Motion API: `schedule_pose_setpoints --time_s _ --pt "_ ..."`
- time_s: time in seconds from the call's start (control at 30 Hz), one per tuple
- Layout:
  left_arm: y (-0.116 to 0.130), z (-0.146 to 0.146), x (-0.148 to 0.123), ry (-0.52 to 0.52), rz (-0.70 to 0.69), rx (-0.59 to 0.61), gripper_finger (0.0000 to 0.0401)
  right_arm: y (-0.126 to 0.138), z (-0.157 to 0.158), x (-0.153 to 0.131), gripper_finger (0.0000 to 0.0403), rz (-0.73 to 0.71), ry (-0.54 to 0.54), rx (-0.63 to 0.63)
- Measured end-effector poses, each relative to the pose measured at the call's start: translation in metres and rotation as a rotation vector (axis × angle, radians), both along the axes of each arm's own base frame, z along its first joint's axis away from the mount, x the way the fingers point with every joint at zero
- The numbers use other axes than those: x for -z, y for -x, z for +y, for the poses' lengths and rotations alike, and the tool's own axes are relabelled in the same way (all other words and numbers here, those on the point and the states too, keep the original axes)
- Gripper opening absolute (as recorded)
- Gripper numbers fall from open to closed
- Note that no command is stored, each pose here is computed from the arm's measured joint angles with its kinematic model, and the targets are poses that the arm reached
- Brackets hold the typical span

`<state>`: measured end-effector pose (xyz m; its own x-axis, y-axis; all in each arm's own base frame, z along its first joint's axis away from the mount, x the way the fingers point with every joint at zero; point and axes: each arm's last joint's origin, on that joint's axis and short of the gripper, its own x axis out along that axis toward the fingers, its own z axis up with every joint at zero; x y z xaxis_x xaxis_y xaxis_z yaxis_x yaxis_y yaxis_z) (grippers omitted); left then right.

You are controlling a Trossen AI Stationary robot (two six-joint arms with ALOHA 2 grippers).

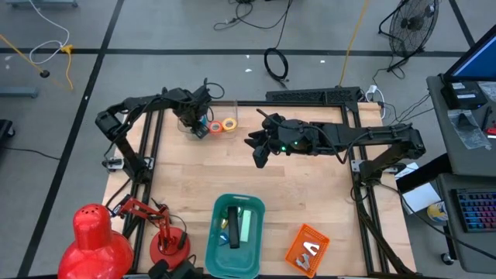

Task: Pick and place Stapler, Stapler remover, tape
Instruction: Adjust the green bin

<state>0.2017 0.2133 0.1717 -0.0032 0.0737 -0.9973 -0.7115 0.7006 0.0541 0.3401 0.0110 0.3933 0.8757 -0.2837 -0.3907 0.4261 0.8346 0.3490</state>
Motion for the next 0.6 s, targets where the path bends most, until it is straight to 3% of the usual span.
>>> schedule_pose_setpoints --time_s 0.27,0.6 --pt "-0.001 0.002 -0.010 -0.007 0.038 0.029 0.0169 0.000 0.000 0.000 0.0114 0.000 0.000 0.001" --pt "-0.021 0.012 -0.065 -0.077 -0.009 0.054 0.0152 0.001 0.000 0.002 0.0114 0.019 0.002 -0.003"
